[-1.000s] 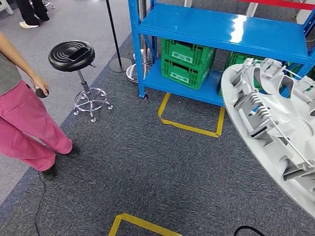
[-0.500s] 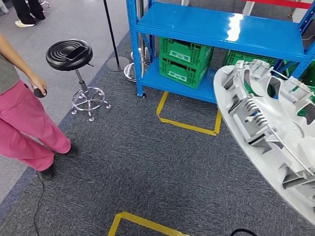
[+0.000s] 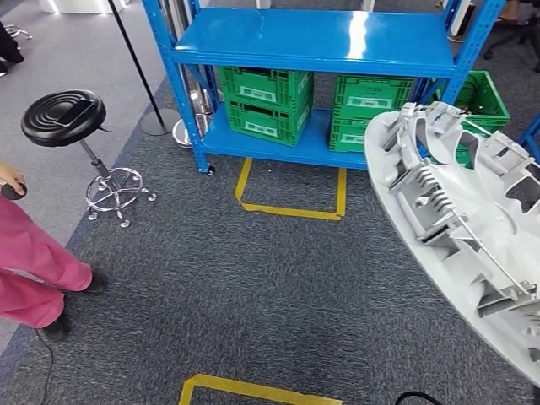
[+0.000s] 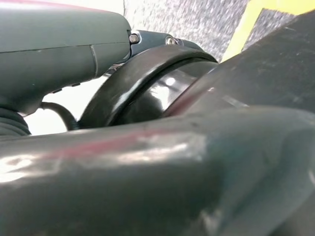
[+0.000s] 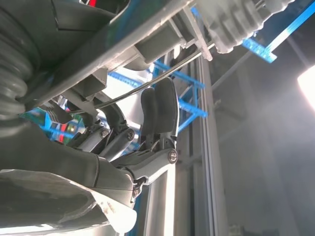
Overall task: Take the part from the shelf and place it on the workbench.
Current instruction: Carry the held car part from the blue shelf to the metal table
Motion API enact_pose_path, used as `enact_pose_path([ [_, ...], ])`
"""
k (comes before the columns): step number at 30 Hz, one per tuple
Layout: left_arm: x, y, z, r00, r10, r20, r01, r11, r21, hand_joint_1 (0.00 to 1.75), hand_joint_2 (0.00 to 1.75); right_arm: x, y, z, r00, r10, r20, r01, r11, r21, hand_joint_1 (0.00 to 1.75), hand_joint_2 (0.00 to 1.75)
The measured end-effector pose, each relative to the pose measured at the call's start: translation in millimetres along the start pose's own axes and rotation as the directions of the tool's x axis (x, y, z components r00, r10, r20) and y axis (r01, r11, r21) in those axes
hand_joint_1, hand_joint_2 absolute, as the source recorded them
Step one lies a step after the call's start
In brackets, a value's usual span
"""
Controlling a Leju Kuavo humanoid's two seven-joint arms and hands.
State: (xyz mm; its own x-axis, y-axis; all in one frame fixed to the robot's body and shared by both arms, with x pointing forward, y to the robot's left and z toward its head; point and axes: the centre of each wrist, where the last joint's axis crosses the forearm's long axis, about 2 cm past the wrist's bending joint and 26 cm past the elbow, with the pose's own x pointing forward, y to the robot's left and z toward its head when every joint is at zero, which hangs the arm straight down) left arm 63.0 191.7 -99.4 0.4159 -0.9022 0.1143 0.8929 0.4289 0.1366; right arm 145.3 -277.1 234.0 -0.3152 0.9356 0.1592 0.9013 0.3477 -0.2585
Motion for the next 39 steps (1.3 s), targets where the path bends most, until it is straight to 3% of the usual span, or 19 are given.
enact_pose_path([
  [16,-1.7,-6.0,0.3,1.0,0.005,-0.005,-0.005,1.0,-0.027,0.0,0.0,0.2,0.7,1.5,1.0,0.0,-0.001,0.0,1.0,0.008,1.75,1.75],
  [18,-2.0,-5.7,0.2,0.999,0.039,-0.004,-0.039,0.999,-0.03,0.0,0.0,0.0,0.8,2.0,1.0,0.0,-0.002,0.0,1.0,0.01,1.75,1.75],
  [20,-5.2,-5.7,-0.2,0.985,0.172,-0.001,-0.172,0.984,-0.05,0.0,0.0,0.1,0.6,2.2,1.0,0.001,-0.002,-0.001,1.0,0.012,1.75,1.75],
  [22,-12.8,-5.1,-1.0,0.92,0.391,-0.014,-0.391,0.917,-0.077,0.0,0.0,0.6,-0.4,3.0,1.0,0.003,-0.001,-0.003,1.0,0.017,1.75,1.75],
  [24,-21.5,-3.7,-2.0,0.802,0.595,-0.053,-0.597,0.796,-0.099,0.0,0.0,1.7,-1.7,4.0,1.0,0.005,-0.001,-0.005,1.0,0.024,1.75,1.75],
  [27,-32.3,-2.2,-2.9,0.619,0.778,-0.109,-0.785,0.609,-0.118,0.0,0.0,4.3,-2.6,3.4,1.0,0.004,0.003,-0.004,1.0,0.025,1.75,1.75],
  [32,-43.3,-10.1,-2.7,0.44,0.885,-0.15,-0.898,0.429,-0.1,0.0,0.0,5.6,-4.6,5.6,1.0,0.004,0.001,-0.004,0.999,0.036,1.75,1.75],
  [39,-43.7,-12.6,-2.4,0.357,0.921,-0.155,-0.934,0.346,-0.093,0.0,0.0,6.5,-8.6,5.5,1.0,0.01,0.001,-0.01,0.999,0.037,1.75,1.75],
])
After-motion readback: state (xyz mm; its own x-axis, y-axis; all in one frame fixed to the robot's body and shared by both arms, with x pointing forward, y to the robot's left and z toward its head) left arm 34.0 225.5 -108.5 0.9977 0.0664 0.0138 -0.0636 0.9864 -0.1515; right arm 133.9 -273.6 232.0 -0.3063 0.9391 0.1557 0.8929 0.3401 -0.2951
